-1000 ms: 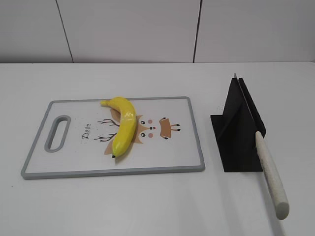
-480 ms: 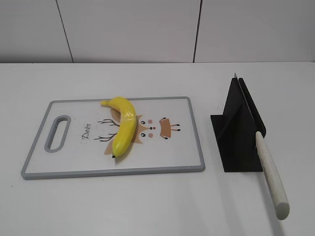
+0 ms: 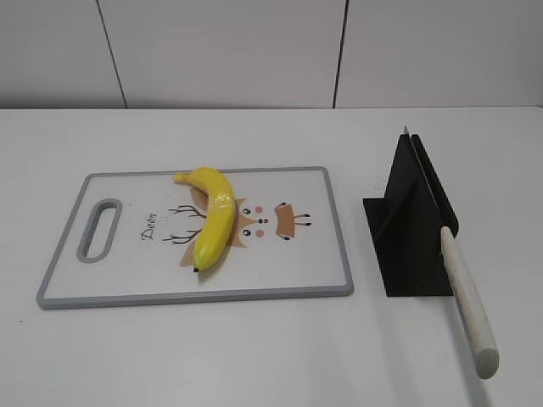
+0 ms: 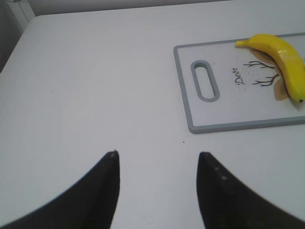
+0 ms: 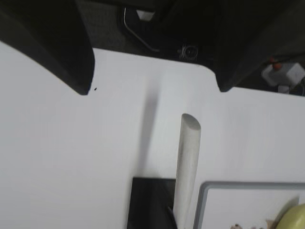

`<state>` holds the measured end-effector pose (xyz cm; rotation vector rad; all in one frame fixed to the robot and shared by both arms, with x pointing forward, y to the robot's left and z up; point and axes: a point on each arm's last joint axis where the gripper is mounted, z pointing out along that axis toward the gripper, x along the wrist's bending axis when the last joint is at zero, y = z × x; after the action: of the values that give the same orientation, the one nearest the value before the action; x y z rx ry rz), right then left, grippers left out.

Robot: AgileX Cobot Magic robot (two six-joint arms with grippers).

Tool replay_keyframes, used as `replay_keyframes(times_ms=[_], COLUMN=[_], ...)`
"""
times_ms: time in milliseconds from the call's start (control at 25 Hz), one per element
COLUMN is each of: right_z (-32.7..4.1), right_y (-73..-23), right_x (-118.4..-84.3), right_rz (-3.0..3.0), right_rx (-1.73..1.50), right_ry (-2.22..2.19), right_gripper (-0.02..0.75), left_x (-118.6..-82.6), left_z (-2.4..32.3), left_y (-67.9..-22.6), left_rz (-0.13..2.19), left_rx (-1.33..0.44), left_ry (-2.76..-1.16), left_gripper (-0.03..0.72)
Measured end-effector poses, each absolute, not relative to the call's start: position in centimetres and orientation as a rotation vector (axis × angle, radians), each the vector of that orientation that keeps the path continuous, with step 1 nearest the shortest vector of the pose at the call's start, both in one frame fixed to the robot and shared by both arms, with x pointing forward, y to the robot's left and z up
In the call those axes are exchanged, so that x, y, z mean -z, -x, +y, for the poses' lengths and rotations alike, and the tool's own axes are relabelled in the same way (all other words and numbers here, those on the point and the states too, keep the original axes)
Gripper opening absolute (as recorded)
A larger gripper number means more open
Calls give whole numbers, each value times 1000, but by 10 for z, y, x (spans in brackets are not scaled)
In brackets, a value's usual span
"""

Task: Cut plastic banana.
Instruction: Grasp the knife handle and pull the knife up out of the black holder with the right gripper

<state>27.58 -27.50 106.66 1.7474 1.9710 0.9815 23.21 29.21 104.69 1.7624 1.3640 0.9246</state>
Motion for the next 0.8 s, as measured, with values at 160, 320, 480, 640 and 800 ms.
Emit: replay_keyframes(times_ms=[160,320,480,640,800], right_z=[-272,-267,-254,-235,-214], right_y=[-300,-322,-342,-367,-391], right_x=[-1077,-1092,-1104,-1105,-1094], right_rz=[2115,2195,2320,2427,2488], right_rx=[-870,-840,-832,-779,-675], right_ry=[-1807,-1780,-1717,-1764,-1889], right_gripper=[598,589,589,589,577], left_x=[-1047,-1047,-1047,-1047,-1047], left_z=[293,293,293,293,293], left_y=[-232,-232,-232,-232,-232], left_rz=[1366,1368,1368,1368,1368], left_rx=[-931,-936,-937,-937,-937], left_ry=[-1765,-1766,-1767,-1767,-1767], left_gripper=[489,489,489,489,489])
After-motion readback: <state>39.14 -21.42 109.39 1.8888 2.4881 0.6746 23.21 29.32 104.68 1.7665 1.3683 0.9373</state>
